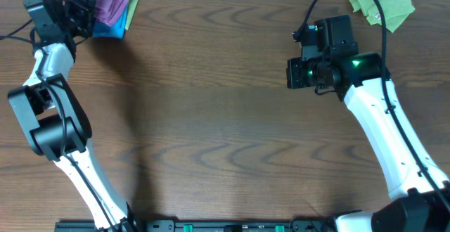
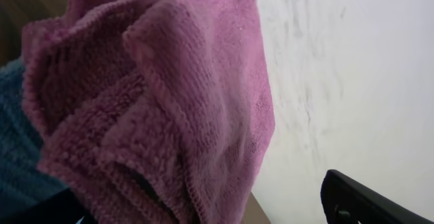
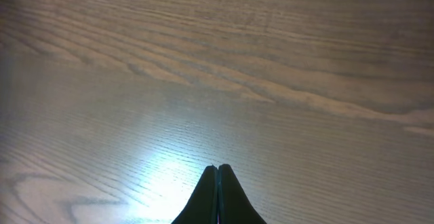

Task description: Fold the cloth

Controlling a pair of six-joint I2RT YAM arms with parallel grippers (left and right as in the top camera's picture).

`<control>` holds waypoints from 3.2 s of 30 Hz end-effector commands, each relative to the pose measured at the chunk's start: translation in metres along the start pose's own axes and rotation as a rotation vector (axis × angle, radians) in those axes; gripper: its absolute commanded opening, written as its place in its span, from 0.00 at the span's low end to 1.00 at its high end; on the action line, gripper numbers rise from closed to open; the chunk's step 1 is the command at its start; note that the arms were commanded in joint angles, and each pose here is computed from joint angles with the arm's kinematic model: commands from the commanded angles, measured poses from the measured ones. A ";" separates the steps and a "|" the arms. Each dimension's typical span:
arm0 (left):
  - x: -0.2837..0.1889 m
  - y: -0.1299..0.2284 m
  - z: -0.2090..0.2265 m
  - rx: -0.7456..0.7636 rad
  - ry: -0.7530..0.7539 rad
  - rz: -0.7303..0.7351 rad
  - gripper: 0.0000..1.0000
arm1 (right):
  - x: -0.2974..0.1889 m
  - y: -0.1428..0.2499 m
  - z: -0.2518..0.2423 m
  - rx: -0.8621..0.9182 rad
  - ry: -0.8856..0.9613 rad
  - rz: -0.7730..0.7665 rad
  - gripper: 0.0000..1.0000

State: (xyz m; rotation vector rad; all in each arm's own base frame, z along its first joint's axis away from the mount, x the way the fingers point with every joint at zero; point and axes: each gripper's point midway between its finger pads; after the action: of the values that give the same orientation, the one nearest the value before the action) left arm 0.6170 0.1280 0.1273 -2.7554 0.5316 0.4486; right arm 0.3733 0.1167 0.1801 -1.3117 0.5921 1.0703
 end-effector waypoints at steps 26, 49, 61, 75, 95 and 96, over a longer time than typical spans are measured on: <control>-0.061 -0.005 -0.008 0.060 -0.055 0.101 0.96 | -0.008 -0.004 0.014 -0.015 -0.022 -0.023 0.16; -0.288 0.086 -0.137 0.495 -0.390 0.024 0.96 | -0.105 0.007 -0.024 -0.118 0.197 -0.167 0.99; -0.380 0.207 -0.156 0.765 -0.331 -0.046 0.96 | -0.201 0.081 -0.030 -0.076 0.282 -0.257 0.99; -0.408 0.257 -0.089 0.785 -0.367 0.010 0.96 | -0.218 0.142 -0.031 -0.083 0.283 -0.366 0.99; -0.408 0.292 -0.083 0.539 -0.308 0.143 0.95 | -0.214 0.153 -0.032 -0.080 0.283 -0.320 0.99; -0.408 0.292 -0.083 0.538 -0.309 0.143 0.96 | -0.214 0.153 -0.032 -0.081 0.283 -0.320 0.99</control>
State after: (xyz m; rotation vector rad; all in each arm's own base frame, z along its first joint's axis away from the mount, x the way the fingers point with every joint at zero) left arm 0.1623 -0.0258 0.2797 -2.0441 0.6226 0.6522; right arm 0.1541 0.0145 0.2853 -1.5808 0.5139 0.6687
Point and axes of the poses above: each gripper's point midway between its finger pads, its own x axis out along the fingers, its own z axis along the line the jaws close on, y = z × x, and after that the axes turned 1 degree about -x, right-handed
